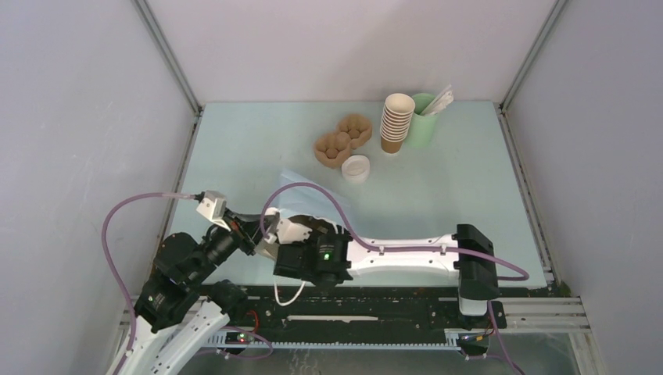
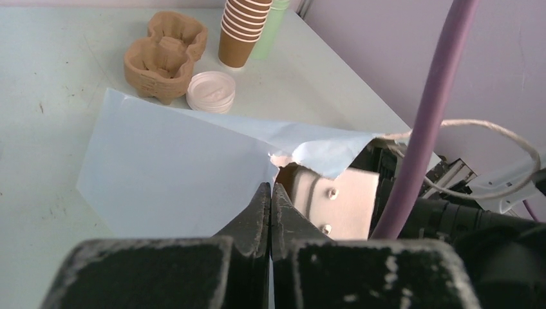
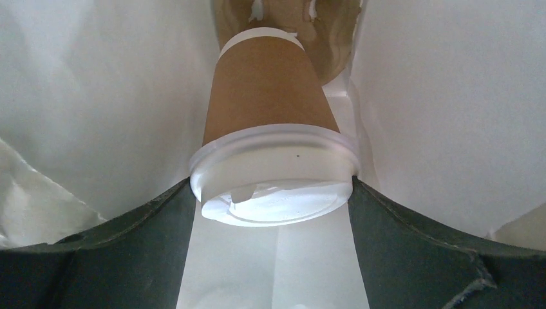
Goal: Pack the takeout coffee
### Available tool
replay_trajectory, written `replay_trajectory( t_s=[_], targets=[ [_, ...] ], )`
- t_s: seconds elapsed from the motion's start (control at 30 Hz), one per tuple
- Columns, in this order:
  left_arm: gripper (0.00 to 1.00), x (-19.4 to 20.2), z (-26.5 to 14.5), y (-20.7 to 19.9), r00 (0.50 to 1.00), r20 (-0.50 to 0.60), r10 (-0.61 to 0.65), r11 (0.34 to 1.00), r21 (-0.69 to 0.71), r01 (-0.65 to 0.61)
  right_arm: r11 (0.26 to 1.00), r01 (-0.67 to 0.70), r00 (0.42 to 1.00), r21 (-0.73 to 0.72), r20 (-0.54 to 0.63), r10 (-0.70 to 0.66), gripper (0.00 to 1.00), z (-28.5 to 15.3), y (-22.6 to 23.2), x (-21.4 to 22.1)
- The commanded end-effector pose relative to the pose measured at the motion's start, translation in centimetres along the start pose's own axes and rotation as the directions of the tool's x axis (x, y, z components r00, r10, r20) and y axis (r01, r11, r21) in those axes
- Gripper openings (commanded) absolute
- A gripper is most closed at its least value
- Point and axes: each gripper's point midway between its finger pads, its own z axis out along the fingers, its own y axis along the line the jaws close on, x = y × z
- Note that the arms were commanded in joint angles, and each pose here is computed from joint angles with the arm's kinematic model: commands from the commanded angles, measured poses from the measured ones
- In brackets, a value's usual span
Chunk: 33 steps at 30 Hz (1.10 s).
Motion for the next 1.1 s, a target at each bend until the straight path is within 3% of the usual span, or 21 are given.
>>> replay_trajectory(
  t_s=[0.0,0.47,0.77,0.93,1.07],
  targets=[
    [0.0,0.2,0.2,-0.2,1.0,-0.006,-0.013,1.0,0.012,0.013,0.976,-0.219,0.956,-0.012,0.198,0.217,0.61,-1.5,-2.8,-3.8],
    [0.0,0.4,0.5,-0.1,1.0,-0.021,-0.019,1.0,0.005,0.019,0.997,-0.073,0.973,-0.011,0.221,0.074,0.62,0.5,-4.5,-3.3],
    [0.0,0.5,0.7,-0.2,0.999,-0.024,-0.04,0.999,0.008,0.04,0.999,-0.031,0.98,-0.041,0.195,0.038,0.62,1.5,-1.9,-3.2],
    [0.0,0.4,0.6,0.6,0.996,0.001,-0.085,0.995,-0.042,0.085,0.997,-0.062,0.978,-0.053,0.195,0.071,0.61,1.3,-0.9,-3.6],
    [0.03,0.8,0.3,2.9,0.992,0.004,-0.127,0.975,-0.184,0.126,0.994,-0.099,0.979,-0.048,0.177,0.106,0.61,1.2,-0.8,-3.9]
  ],
)
